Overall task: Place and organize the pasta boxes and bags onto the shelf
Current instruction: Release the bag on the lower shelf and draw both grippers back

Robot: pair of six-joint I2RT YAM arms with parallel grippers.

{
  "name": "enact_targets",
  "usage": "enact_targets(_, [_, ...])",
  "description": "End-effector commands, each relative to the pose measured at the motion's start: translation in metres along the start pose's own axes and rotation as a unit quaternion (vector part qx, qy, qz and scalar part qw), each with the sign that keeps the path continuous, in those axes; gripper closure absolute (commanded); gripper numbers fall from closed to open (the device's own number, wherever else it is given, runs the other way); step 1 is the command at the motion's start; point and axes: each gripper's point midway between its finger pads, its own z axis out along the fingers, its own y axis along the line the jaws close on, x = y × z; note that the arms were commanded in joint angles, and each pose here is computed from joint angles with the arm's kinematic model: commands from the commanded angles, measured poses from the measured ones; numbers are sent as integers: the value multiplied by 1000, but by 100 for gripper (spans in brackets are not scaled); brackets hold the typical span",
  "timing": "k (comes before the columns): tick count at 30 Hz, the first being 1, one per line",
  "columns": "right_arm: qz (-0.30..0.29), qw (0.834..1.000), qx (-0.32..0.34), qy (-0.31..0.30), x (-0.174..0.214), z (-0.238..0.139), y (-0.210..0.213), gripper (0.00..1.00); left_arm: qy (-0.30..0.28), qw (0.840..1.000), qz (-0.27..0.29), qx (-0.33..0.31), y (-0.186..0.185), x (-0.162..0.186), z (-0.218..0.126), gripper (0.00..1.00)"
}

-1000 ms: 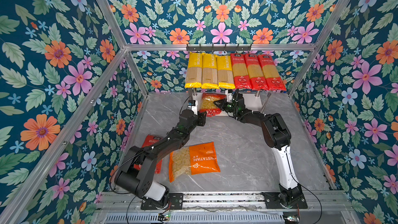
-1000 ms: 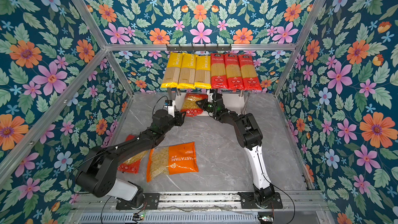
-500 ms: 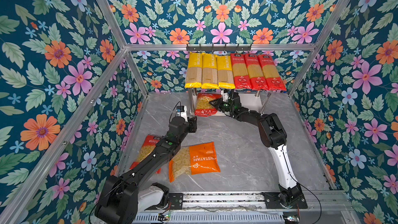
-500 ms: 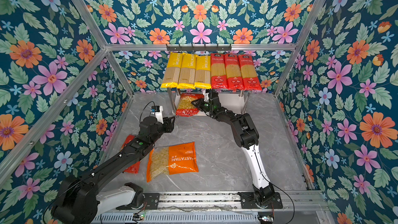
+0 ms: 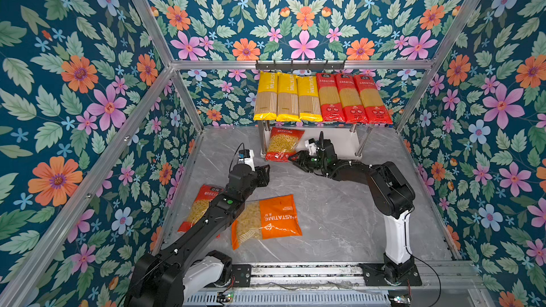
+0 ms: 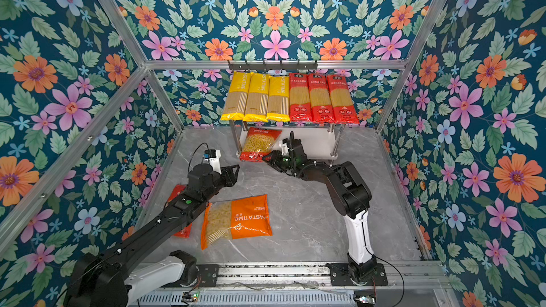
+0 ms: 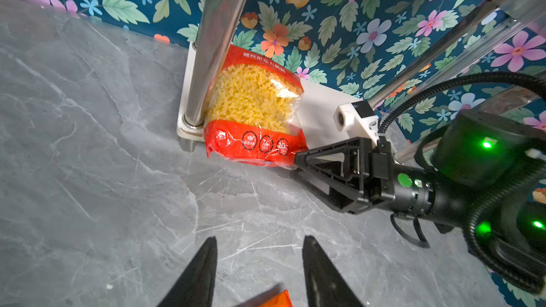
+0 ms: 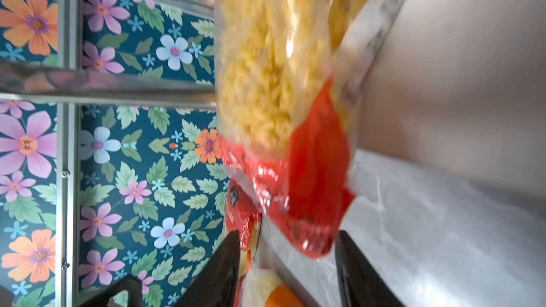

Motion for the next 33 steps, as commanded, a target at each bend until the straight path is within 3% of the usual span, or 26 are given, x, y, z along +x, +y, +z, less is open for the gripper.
enact_targets(1, [6,1000,3,-19,2,2,5,47,-8,1000,-24,18,-6,-3,-2,51])
enact_targets(6, [-1,999,-3,-34,-16,15,6,59,-9,999,-33,19,-4,0,-4,51])
enact_targets(11, [-13,999,5,-47,-49,14,8,81,-12,999,-34,7,2,3,-10,51])
enact_targets(16, [-27,999,19,-31,-56,20,9,86,-20,999,-30,-11,10,3,-15,51])
enact_targets(20, [-7,1000,12,-16,-46,25,-1,83,-25,999,-26,-19,12,0,-16,51])
enact_targets(24, [1,1000,4,-8,-32,14,3,59,-28,998,-20,-48,20,-4,-20,51])
enact_targets(29, [-27,999,25,22,18,4,18,51,-27,986,-8,-164,59,-11,-33,48])
enact_targets(33, [-47,995,63,59,81,16,23,50,-22,966,-43,-256,106,-1,-47,41])
